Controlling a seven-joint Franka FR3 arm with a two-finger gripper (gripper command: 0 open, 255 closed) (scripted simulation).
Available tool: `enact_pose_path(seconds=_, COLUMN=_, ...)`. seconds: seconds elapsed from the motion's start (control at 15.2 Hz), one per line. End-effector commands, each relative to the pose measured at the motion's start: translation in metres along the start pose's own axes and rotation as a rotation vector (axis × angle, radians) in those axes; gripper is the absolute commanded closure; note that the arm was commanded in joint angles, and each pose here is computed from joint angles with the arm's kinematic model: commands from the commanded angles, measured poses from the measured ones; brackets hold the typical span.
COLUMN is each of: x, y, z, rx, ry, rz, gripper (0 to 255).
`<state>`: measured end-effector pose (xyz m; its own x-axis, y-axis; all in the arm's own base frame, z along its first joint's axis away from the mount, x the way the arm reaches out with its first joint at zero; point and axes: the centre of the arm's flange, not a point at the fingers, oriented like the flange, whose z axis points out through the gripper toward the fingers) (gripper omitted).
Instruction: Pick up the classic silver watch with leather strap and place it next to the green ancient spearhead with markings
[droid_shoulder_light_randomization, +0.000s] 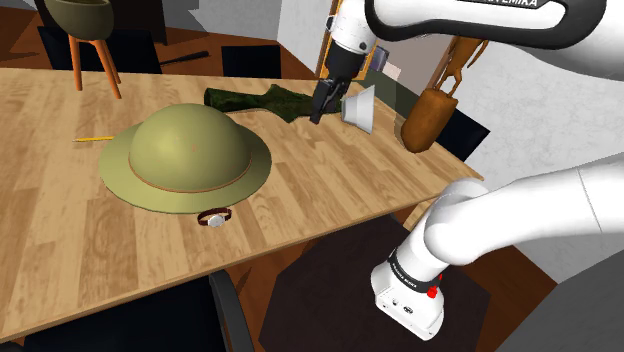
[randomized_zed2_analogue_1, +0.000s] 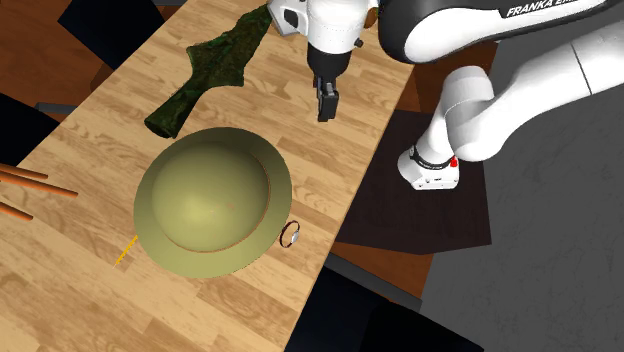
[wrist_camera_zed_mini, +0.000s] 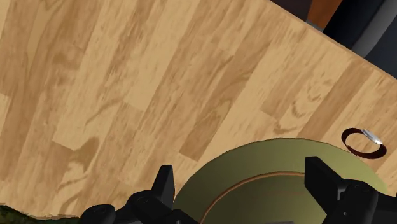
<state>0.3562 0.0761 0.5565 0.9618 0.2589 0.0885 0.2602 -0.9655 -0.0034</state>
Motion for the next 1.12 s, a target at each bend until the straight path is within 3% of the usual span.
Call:
enact_pose_path(seconds=0.0, x=0.014, y=-0.019, z=0.015, rx=-0.002, ry=0.003, rz=-0.060, gripper=0)
enact_pose_path(seconds=1.06, x=0.080, y=-0.186, z=0.126, rx=-0.019, ry=0.016, rz=-0.530, gripper=0)
